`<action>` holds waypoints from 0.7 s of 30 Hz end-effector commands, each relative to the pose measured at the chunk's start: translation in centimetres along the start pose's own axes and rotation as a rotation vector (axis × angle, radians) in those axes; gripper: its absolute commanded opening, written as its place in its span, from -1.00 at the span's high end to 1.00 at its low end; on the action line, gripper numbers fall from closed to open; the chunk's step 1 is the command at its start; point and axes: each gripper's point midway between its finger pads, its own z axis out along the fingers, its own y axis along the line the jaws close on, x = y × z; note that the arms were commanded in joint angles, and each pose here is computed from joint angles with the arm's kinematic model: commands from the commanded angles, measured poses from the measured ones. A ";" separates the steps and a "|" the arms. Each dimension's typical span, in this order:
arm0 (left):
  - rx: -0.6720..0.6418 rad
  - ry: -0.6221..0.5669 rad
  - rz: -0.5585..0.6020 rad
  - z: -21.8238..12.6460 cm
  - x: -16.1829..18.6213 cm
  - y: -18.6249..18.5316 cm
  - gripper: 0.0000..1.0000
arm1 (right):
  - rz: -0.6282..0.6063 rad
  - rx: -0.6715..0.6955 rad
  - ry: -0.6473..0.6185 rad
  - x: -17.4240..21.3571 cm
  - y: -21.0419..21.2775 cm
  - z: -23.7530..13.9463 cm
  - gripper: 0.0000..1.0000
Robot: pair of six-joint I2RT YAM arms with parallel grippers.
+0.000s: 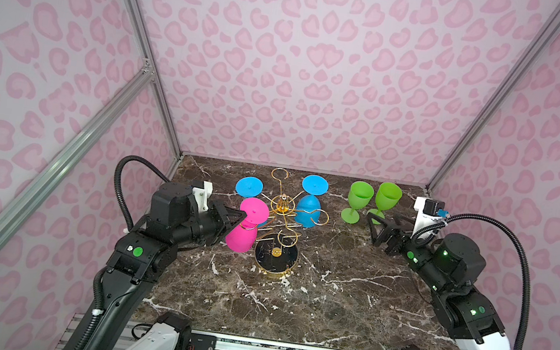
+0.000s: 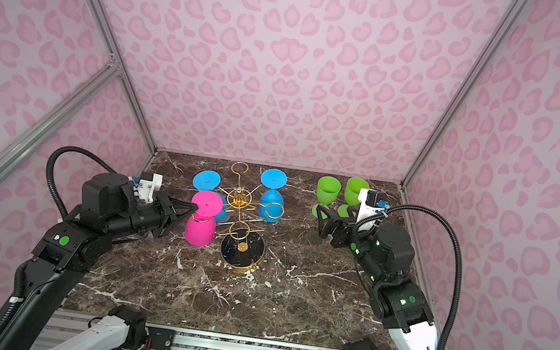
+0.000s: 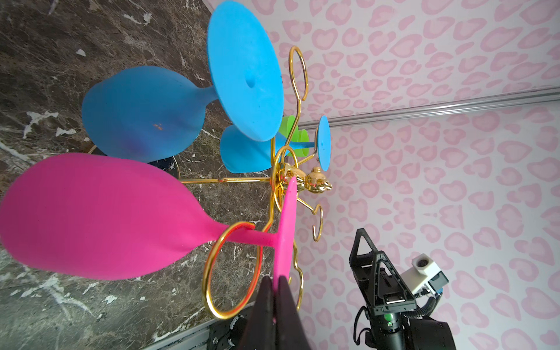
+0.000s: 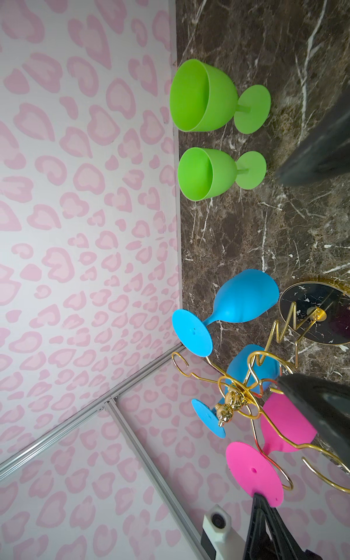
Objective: Take the wine glass off the wine glass rack
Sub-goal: 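Pull the pink glass by its base off the rack hook with the left gripper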
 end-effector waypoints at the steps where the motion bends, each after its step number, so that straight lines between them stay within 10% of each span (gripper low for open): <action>1: 0.028 -0.001 0.023 0.2 -0.2 -0.9 0.94 | -0.015 -0.003 -0.001 -0.2 0.2 -0.2 -0.96; 21: 0.024 -0.037 -0.033 2.1 -1.7 -0.8 0.94 | -0.022 0.019 -0.012 -0.6 -0.3 -0.7 -0.96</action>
